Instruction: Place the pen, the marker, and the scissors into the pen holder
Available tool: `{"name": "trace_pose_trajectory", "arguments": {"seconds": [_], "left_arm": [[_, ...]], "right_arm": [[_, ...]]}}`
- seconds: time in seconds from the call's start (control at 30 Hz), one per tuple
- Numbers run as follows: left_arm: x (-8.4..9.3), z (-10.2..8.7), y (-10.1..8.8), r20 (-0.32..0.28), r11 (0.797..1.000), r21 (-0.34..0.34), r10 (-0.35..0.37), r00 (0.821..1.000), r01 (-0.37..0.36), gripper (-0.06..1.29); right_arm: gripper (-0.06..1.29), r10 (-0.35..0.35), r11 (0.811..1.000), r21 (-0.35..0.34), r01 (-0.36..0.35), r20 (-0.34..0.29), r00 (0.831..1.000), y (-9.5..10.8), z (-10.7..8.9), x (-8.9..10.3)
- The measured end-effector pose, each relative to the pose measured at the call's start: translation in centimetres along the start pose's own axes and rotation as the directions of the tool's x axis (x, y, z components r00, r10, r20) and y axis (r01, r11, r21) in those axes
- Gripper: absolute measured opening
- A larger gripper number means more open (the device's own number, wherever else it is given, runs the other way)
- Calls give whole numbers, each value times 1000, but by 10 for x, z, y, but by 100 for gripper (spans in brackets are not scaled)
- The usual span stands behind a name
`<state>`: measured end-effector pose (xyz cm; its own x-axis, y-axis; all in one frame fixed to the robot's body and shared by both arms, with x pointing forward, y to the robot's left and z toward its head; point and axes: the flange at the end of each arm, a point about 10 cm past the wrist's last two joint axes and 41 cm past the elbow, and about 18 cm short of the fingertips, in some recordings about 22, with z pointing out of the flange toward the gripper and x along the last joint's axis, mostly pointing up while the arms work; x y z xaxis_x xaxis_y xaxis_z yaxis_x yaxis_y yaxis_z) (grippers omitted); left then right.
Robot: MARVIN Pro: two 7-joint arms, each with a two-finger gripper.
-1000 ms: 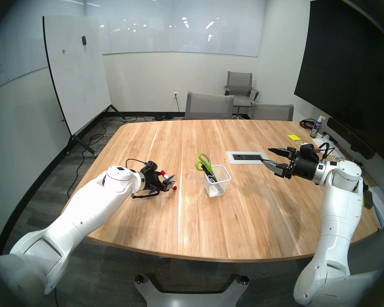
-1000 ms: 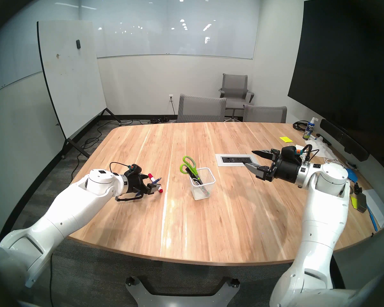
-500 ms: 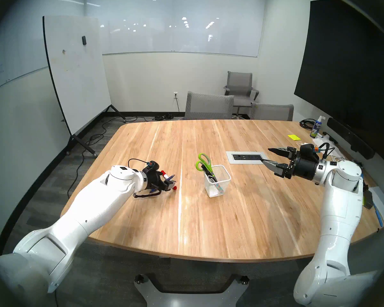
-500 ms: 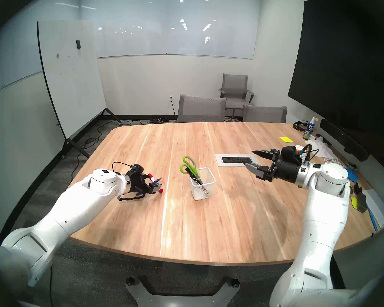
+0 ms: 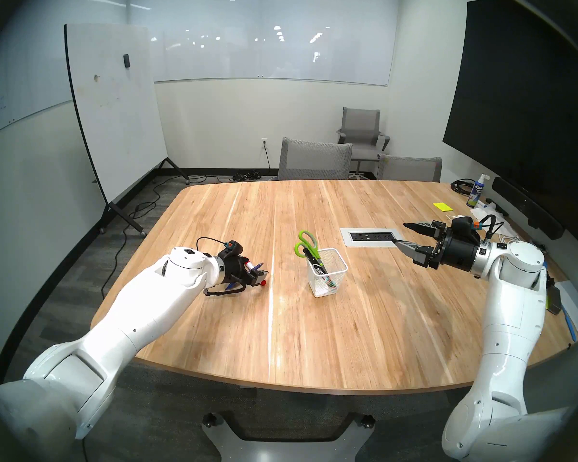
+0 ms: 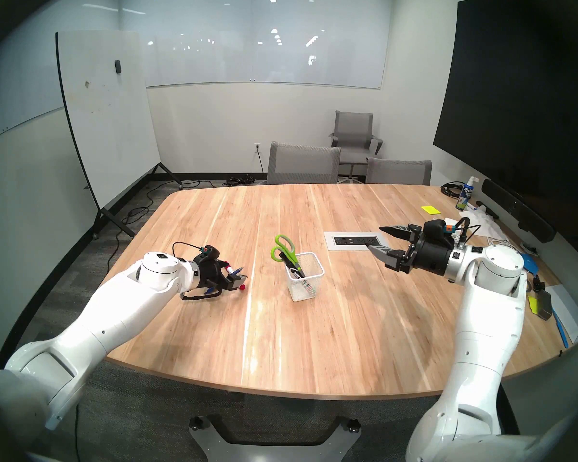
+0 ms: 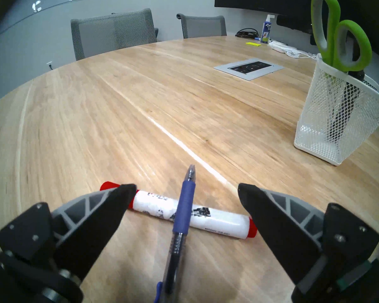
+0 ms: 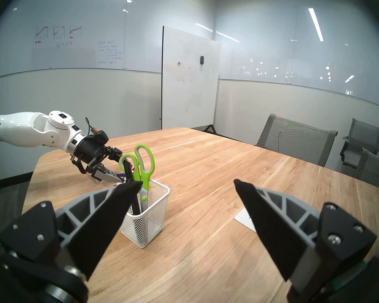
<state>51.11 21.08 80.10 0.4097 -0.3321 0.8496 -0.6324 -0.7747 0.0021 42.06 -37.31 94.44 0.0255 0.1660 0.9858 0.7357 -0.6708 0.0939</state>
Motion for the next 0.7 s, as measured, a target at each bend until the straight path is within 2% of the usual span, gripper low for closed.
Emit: {"name": "trace_pose_trajectory", "arguments": {"seconds": [0.13,0.3,0.6,0.67,0.7], "left_arm": [[-2,2,0,3,1000,-3,-4,1000,4,127],[-7,5,0,7,1000,-8,-15,1000,15,118],[-8,9,-3,-8,1000,-11,-21,1000,21,116],[-8,10,-3,-10,1000,-13,-22,1000,22,105],[-8,10,-4,-12,1000,-14,-22,1000,22,81]], "right_arm": [[119,0,1000,0,0,0,1000,0,0,0],[119,0,1000,0,0,0,1000,0,0,0],[119,0,1000,0,0,0,1000,0,0,0],[119,0,1000,0,0,0,1000,0,0,0],[119,0,1000,0,0,0,1000,0,0,0]]}}
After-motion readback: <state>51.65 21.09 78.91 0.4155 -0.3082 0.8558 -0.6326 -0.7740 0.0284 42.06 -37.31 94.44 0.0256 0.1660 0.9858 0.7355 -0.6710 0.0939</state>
